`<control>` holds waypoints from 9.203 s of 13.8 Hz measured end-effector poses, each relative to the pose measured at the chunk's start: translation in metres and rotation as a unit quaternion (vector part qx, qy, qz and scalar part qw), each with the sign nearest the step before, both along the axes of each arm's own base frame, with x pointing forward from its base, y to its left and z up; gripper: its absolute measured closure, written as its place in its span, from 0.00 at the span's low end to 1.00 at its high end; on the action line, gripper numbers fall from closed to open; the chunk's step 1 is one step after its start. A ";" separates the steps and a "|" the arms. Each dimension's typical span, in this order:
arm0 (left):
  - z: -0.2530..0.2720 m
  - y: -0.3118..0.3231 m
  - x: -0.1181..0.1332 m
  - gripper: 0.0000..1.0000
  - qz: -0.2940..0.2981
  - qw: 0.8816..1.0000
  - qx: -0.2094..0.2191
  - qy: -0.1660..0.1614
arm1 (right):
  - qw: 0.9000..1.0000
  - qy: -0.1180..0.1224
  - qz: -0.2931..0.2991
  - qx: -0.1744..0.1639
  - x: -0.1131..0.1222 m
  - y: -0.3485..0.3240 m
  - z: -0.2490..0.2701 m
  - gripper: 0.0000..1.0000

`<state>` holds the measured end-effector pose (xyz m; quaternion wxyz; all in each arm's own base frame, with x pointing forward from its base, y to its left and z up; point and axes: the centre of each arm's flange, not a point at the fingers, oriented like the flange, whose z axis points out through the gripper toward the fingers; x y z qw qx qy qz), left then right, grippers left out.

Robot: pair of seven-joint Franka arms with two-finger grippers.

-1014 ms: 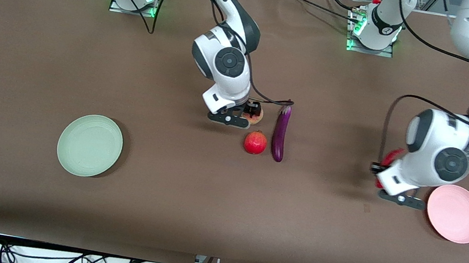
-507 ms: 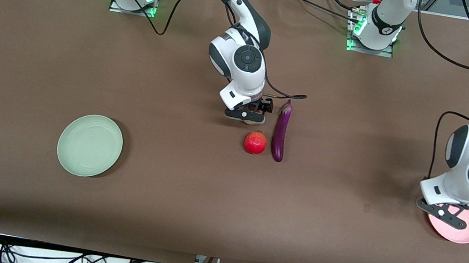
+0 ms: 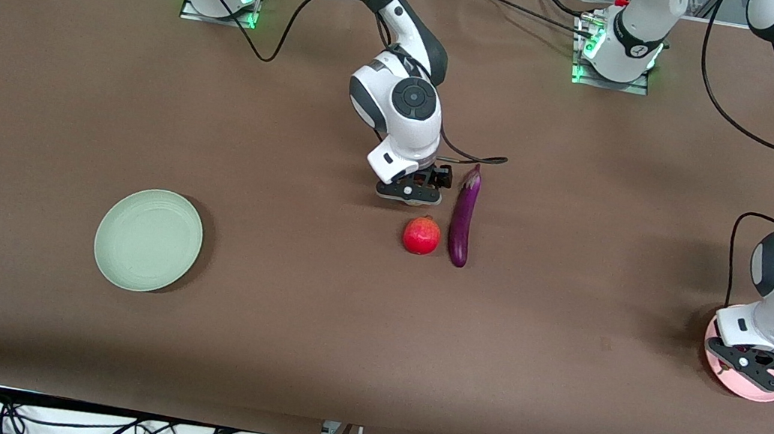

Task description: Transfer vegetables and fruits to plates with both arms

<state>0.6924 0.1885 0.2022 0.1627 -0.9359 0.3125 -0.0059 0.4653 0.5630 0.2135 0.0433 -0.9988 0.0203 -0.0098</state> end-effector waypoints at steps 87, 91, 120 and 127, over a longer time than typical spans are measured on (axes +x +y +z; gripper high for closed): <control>0.028 0.073 0.009 0.22 -0.066 0.994 0.063 0.057 | 0.986 -0.126 -0.024 0.103 0.073 -0.005 -0.019 0.17; 0.041 0.072 0.015 0.00 -0.069 0.994 0.065 0.045 | 0.985 -0.138 -0.028 0.101 0.085 -0.011 -0.010 0.17; 0.368 -0.218 -0.135 0.00 0.286 0.943 -0.169 0.013 | 0.980 0.042 0.163 -0.109 0.248 -0.484 0.075 0.00; 0.363 -0.215 -0.136 0.00 0.291 0.942 -0.164 0.028 | 0.983 0.060 0.153 -0.084 0.204 -0.488 0.243 0.00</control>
